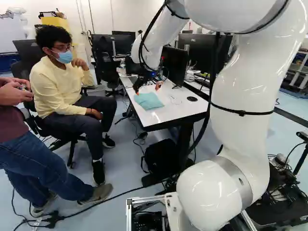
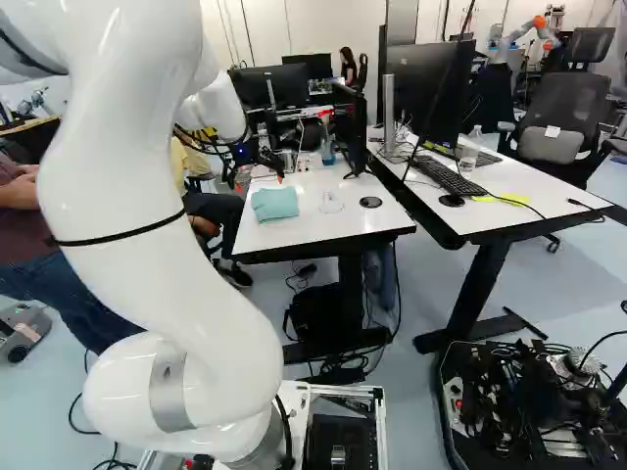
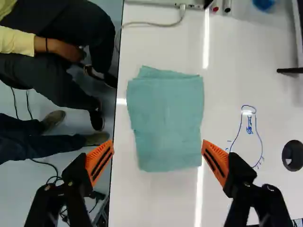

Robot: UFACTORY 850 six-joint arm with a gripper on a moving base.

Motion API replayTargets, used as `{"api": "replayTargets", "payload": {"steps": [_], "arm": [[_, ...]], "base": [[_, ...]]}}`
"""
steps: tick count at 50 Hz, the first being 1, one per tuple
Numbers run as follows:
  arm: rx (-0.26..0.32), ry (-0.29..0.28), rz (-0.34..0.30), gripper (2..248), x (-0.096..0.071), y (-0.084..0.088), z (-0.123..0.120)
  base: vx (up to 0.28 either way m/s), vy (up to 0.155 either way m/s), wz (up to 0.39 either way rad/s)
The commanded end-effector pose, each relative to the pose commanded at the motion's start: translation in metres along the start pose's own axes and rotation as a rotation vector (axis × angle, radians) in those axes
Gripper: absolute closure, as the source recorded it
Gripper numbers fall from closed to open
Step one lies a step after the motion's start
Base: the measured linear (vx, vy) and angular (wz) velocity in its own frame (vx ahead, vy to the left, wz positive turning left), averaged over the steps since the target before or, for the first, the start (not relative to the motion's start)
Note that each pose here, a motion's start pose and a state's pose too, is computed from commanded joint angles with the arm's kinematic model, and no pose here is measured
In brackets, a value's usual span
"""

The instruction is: Clean the table with the green towel

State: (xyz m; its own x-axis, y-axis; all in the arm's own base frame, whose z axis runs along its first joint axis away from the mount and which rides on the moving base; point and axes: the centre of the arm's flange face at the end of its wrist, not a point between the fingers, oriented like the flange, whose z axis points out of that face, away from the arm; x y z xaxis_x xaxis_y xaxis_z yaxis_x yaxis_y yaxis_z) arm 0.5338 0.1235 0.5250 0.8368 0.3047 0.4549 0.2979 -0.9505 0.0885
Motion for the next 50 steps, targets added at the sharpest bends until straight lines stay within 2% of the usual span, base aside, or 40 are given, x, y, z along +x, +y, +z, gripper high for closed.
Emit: {"api": "replayTargets", "payload": {"steps": [11,16,21,31,50], "arm": [[-0.009,0.113,-0.005,3,-0.006,0.004,-0.012],[-0.002,0.151,0.024,3,-0.006,0.005,-0.014],[0.013,0.160,0.067,3,-0.006,0.005,-0.014],[0.049,0.119,0.161,3,-0.010,0.003,-0.014],[0.116,-0.030,0.339,3,-0.027,0.013,-0.011]], "base": [[0.000,0.000,0.000],[0.000,0.000,0.000],[0.000,0.000,0.000],[0.000,0.000,0.000],[0.000,0.000,0.000]]}}
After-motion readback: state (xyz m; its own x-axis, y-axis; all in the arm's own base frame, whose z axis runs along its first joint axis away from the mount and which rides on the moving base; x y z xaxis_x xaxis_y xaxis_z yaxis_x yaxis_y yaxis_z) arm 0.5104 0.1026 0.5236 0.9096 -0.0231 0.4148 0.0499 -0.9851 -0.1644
